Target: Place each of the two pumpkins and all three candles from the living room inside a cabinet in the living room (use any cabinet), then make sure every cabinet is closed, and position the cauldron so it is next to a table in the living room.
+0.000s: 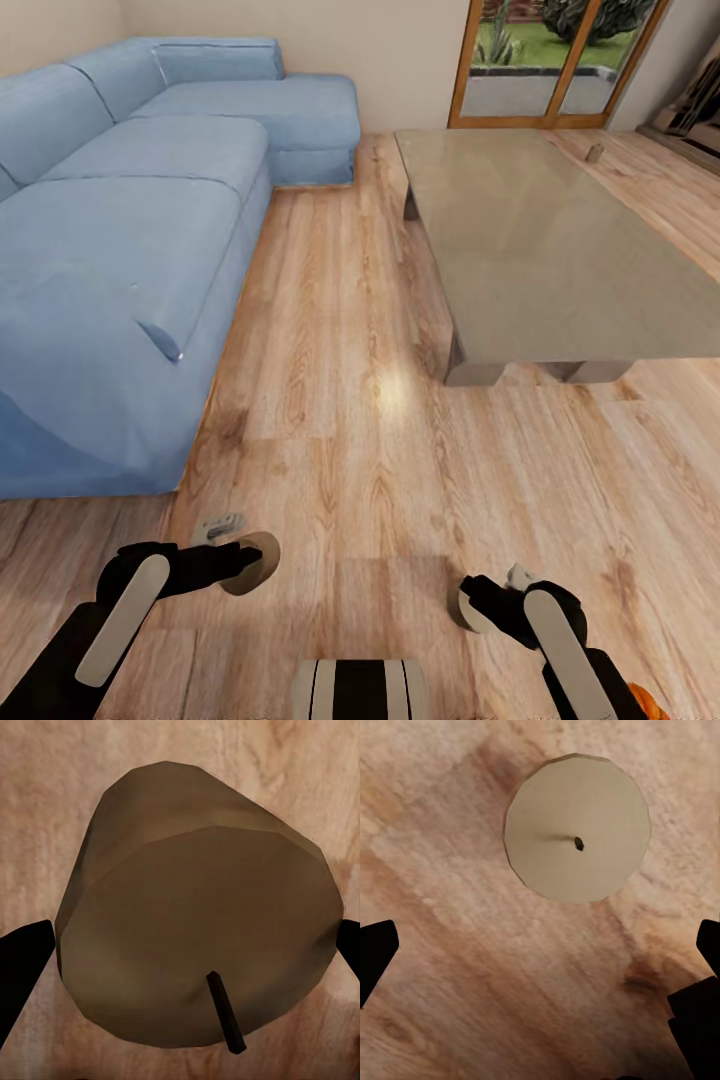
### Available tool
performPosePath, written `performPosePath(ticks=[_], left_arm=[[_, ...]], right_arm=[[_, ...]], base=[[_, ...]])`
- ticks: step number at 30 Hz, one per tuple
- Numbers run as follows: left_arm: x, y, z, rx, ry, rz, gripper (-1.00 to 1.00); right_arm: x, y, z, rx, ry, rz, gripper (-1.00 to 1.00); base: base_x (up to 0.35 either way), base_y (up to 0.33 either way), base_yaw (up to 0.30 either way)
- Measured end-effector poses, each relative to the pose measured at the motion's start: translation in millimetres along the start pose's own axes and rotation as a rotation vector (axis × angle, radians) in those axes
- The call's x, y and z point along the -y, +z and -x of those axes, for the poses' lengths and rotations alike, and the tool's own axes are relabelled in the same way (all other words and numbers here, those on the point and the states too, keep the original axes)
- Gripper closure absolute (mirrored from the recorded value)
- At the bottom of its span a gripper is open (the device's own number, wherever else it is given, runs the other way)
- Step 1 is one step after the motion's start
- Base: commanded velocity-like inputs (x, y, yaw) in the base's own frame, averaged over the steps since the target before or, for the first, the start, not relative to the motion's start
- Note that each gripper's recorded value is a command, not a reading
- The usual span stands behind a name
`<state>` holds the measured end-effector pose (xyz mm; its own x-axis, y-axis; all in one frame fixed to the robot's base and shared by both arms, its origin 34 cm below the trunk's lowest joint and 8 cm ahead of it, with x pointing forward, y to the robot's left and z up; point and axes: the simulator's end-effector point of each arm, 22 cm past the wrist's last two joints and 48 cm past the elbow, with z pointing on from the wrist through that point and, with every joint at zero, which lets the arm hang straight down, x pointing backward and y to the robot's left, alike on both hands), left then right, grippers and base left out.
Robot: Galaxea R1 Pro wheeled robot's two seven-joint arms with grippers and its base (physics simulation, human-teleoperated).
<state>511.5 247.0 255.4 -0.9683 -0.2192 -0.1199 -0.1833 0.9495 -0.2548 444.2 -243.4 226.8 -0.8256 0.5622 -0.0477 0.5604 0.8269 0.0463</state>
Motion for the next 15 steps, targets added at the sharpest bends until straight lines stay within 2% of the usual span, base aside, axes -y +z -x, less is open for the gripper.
performPosePath(ticks=[2,6,12,15], left_arm=[[-1.3,3.2,-2.4,-0.008,-0.002,0.002,1.0],[-4.0,9.6,-7.3,-0.023,-0.006,0.005,1.0],[-8.0,18.9,-14.9,-0.046,-0.011,0.011,1.0],[-10.0,23.6,-18.8,-0.058,-0.014,0.013,1.0]], right_arm=[[-2.3,3.7,0.6,0.008,-0.016,0.013,-1.0],[2.0,10.2,3.7,0.028,-0.053,-0.003,-1.0],[4.7,19.1,4.6,0.046,-0.036,-0.015,-1.0],[1.9,24.5,-2.0,0.038,-0.047,-0.016,-1.0]], base=[[0.0,0.0,0.0],[0.0,0.0,0.0],[0.0,0.0,0.0],[0.0,0.0,0.0]])
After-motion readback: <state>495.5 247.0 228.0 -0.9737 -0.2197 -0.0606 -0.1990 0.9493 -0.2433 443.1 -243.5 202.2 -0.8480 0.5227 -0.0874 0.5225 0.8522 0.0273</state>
